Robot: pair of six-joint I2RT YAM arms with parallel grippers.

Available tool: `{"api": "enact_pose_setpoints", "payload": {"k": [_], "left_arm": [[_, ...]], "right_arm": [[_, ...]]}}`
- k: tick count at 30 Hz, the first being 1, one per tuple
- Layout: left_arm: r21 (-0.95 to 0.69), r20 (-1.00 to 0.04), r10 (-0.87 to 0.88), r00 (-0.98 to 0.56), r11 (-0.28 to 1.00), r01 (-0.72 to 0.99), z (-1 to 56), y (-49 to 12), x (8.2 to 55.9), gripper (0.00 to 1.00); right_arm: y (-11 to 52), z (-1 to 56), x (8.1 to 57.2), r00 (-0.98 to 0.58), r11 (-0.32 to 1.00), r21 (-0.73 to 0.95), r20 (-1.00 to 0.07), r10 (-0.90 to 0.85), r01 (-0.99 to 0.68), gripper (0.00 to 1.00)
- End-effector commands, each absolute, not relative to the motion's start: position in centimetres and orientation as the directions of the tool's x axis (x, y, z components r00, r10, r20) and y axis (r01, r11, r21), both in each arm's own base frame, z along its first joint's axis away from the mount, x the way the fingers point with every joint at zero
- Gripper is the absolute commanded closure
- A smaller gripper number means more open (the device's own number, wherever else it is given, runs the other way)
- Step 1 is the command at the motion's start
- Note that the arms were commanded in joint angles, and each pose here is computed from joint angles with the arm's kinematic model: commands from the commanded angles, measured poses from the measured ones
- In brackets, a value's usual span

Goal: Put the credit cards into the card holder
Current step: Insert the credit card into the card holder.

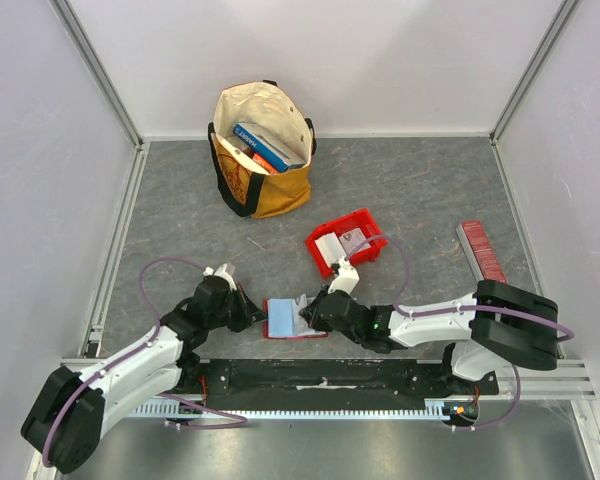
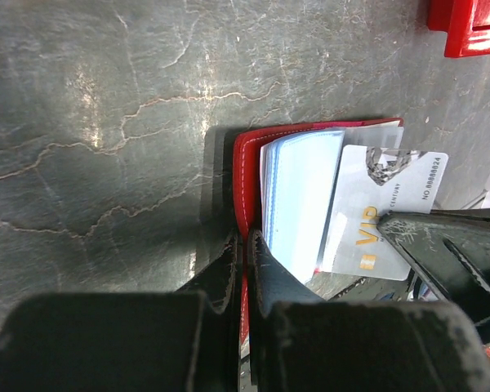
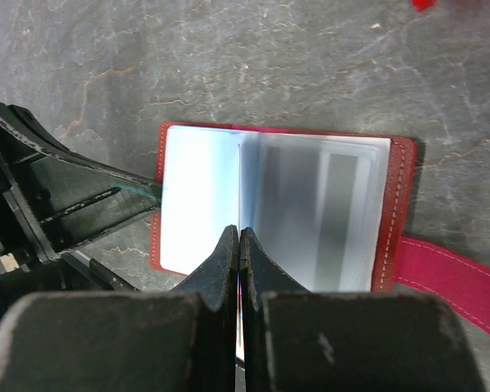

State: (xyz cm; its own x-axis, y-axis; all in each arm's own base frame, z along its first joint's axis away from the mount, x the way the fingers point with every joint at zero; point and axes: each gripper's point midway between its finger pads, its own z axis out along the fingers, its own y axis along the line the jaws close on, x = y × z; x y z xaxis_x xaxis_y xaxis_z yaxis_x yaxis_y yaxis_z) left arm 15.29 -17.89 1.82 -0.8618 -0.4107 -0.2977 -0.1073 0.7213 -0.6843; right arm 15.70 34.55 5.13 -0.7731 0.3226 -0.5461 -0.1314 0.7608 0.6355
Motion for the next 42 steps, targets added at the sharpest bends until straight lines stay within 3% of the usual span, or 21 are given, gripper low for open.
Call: {"api": "enact_pose_setpoints", "payload": {"k": [1,17,31,42], "left_arm": [[-0.692,-0.294,-0.443,-0.847,0.710,-0.131,1.7,-17.8,15.5,0.98],[-0.698,-0.289,-0.449,-0.846,0.703,-0.134,1.9,-17.9,15.6,0.98],[-0.699,-0.292,-0.454,-0.842,0.702,-0.136,1.9,-17.8,15.7,0.98],[-0.703,-0.293,-0.452,-0.842,0.699,-0.131,2.0,-17.9,15.7,0.98]], "right_arm": [[34.6,6.4,16.3,-0.750,0.714,0.693,-0.525,0.402,-0.103,1.00],[35.0,4.7,15.7,-0.775,0.681,0.729,-0.472,0.419,-0.076,1.00],[32.6,5.8,16.5,-0.718,0.694,0.718,-0.513,0.471,-0.058,1.00],[34.2,4.4,16.0,-0.760,0.695,0.716,-0.488,0.428,-0.069,1.00]]}}
